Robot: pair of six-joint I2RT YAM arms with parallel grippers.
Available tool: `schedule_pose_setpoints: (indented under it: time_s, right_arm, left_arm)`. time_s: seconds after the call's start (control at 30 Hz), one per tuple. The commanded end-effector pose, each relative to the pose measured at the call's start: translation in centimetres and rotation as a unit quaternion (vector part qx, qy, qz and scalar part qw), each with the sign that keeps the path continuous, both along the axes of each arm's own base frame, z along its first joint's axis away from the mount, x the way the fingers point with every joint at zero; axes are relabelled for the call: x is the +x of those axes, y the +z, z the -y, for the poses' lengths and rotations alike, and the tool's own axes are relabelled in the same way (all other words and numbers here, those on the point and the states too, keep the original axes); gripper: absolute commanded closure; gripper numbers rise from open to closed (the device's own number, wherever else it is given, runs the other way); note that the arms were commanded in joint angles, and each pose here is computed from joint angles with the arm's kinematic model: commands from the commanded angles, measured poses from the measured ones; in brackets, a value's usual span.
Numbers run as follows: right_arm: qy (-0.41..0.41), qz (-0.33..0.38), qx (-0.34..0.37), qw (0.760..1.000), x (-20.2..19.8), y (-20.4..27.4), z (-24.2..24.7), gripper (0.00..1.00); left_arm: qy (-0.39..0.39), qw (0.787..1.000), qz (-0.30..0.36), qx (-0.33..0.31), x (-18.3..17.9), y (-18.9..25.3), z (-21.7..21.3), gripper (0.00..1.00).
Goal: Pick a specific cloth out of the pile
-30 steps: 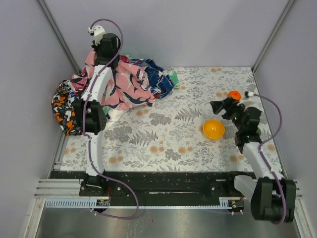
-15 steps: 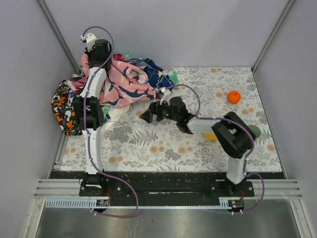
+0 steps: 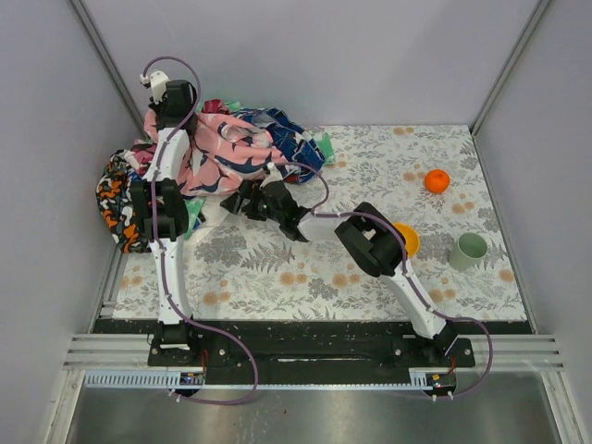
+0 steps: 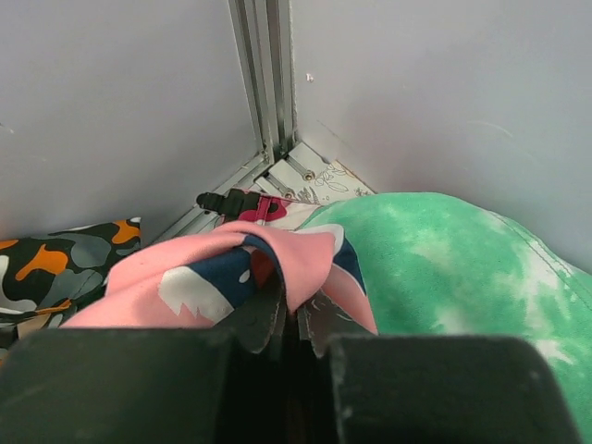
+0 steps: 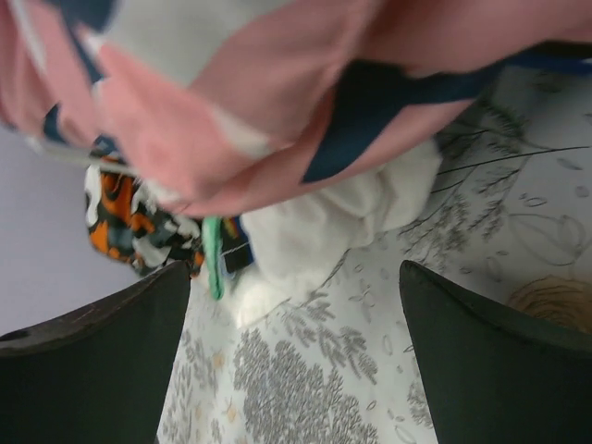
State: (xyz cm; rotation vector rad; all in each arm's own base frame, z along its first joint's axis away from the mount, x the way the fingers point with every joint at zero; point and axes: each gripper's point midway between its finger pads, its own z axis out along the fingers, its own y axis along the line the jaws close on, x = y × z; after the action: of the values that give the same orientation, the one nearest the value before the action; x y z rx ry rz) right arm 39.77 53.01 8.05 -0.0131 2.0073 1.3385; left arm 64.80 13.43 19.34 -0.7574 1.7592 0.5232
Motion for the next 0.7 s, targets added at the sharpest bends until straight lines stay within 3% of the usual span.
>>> schedule_pose_setpoints:
  time_s: [0.0, 0.1, 0.2, 0.23, 0.33, 0.37, 0.43, 0.53, 0.63, 0.67]
  right_arm:
    - [-0.108, -0.036, -0.026, 0.993, 3.1, -0.8, -0.1, 0.01]
    - [-0.157, -0.052, -0.108, 0.98, 3.7, -3.9, 0.3, 0.01]
    - [-0.158, -0.06, -0.117, 0.979, 3.6, -5.0, -0.3, 0.01]
    - [-0.157, -0.061, -0.116, 0.979, 3.5, -5.2, -0.5, 0.01]
    - [-0.137, -0.06, -0.121, 0.981, 3.7, -5.9, -1.7, 0.03]
    - [-0.124, -0.054, -0.12, 0.983, 3.7, -5.5, -2.4, 0.05]
    - [-0.092, -0.049, -0.126, 0.987, 3.7, -6.0, -3.8, 0.09]
    - [-0.043, -0.03, -0.118, 0.992, 3.2, -4.6, -5.7, 0.31]
    - [-0.027, -0.001, -0.089, 0.996, 2.4, -0.8, -5.5, 0.68]
    - [-0.033, 0.015, -0.073, 0.997, 2.2, 0.9, -5.0, 0.76]
  left_arm:
    - [0.01, 1.0, 0.011, -0.02, -0.6, 0.7, -2.7, 0.88]
    - [0.003, 0.999, 0.011, -0.034, -0.6, 0.0, -3.1, 0.76]
    - [-0.002, 0.999, 0.002, -0.034, -0.7, -0.5, -3.2, 0.63]
    - [-0.005, 0.999, 0.001, -0.032, -0.7, -0.5, -3.1, 0.56]
    - [-0.021, 0.999, 0.001, -0.037, -0.6, -0.3, -2.7, 0.1]
    - [-0.028, 0.999, 0.002, -0.042, -0.6, -0.3, -2.5, 0.01]
    - [-0.037, 0.998, 0.008, -0.052, -0.6, 0.1, -2.1, 0.01]
    - [-0.05, 0.997, 0.012, -0.064, -0.7, 0.3, -1.5, 0.01]
    - [-0.055, 0.996, 0.011, -0.069, -0.8, 0.3, -1.2, 0.01]
    - [-0.056, 0.996, 0.009, -0.069, -0.8, 0.0, -1.2, 0.01]
